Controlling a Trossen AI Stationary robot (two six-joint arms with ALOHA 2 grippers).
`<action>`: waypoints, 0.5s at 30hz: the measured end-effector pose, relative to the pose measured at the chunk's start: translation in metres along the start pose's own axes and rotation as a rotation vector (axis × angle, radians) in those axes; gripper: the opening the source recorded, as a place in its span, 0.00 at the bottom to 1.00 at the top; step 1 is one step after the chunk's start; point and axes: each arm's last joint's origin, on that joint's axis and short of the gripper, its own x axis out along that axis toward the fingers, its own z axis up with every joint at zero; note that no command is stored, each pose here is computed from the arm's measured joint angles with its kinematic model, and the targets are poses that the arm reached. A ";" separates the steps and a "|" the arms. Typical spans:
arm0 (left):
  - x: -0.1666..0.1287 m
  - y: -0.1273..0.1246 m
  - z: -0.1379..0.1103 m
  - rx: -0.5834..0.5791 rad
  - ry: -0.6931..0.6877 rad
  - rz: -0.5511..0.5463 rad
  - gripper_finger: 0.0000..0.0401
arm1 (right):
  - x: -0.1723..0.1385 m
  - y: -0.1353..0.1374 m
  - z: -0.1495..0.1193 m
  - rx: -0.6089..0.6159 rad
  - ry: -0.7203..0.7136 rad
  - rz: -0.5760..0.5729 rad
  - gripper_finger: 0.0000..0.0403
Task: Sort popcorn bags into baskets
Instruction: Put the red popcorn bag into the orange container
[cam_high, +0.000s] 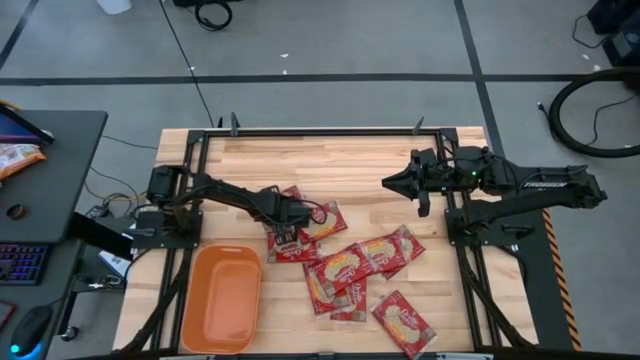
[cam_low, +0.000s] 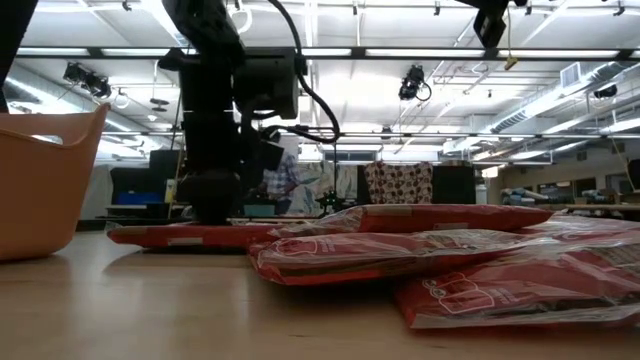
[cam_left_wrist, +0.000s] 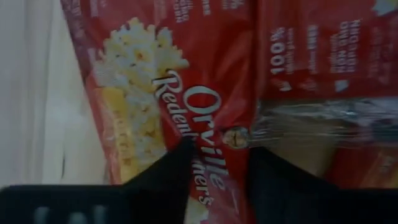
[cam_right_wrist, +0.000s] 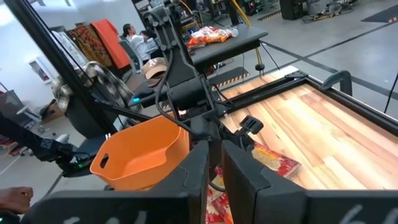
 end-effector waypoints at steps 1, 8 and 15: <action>-0.001 0.000 0.000 -0.003 0.002 -0.007 0.22 | 0.000 0.000 0.000 -0.002 -0.002 0.001 0.12; -0.015 0.005 0.009 0.001 0.053 -0.035 0.05 | 0.000 0.000 0.000 -0.005 -0.002 0.000 0.12; -0.069 0.026 0.017 -0.055 0.113 -0.158 0.05 | 0.000 0.000 0.000 -0.005 -0.002 0.000 0.12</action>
